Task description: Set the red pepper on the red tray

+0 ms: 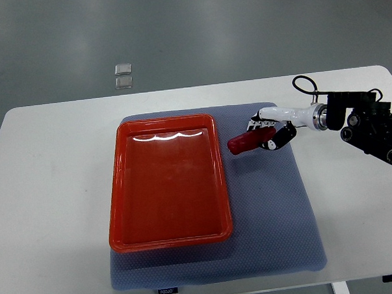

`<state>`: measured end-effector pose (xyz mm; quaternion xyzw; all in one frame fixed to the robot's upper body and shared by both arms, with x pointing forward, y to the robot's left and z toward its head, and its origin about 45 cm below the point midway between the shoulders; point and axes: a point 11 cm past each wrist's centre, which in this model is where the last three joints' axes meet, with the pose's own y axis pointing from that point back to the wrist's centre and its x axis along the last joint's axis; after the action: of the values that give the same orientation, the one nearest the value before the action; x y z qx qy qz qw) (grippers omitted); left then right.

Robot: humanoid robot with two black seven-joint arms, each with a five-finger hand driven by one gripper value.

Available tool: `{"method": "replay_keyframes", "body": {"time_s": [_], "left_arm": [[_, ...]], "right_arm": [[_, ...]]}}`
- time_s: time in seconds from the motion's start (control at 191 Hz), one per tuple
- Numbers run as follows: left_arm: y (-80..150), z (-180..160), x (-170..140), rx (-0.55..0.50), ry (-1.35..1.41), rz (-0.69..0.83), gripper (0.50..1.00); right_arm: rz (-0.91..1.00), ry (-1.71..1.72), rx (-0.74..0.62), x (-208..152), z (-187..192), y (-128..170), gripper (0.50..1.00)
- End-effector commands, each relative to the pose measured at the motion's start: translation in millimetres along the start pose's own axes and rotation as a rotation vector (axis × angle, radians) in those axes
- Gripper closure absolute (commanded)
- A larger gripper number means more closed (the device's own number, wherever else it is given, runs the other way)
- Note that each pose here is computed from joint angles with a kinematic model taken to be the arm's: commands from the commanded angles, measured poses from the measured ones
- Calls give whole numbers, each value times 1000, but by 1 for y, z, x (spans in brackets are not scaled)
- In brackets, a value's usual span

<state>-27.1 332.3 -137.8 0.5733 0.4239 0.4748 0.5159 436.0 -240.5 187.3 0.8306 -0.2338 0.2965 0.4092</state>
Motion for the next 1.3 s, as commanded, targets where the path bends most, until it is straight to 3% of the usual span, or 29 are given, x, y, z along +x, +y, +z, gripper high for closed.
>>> {"method": "replay_keyframes", "body": {"time_s": [0.0,0.115,0.246,0.403,0.56,0.749,0.785,0.827,0.864,1.016,1.073,1.293], "left_arm": [[0,0,0,0,-1,0,500],[0,0,0,0,0,1,500],[0,0,0,0,0,0,500],[0,0,0,0,0,0,500],[0,0,0,0,0,0,500],[0,0,0,0,0,0,500],[0,0,0,0,0,0,500],[0,0,0,0,0,0,500],[0,0,0,0,0,0,500],[0,0,0,0,0,0,500],[0,0,0,0,0,1,500],[0,0,0,0,-1,0,500]], "right_arm": [[20,-10,39,15,-11,0,1000],[36,-14,98,27,-34,-6,1000],[-2,13,203,25,-85,-30,1000],[-80,53,302,-5,-143,-62,1000],[-153,81,309,-39,-159,-80,1000],[-158,65,294,-44,-151,-80,1000],[-156,58,292,-45,-148,-79,914],[-153,54,292,-44,-147,-79,869],[-146,42,292,-41,-147,-78,799],[-142,25,278,-40,-137,-75,671],[-138,25,273,-38,-135,-74,640],[-43,-138,303,-5,-127,-62,640]]}}
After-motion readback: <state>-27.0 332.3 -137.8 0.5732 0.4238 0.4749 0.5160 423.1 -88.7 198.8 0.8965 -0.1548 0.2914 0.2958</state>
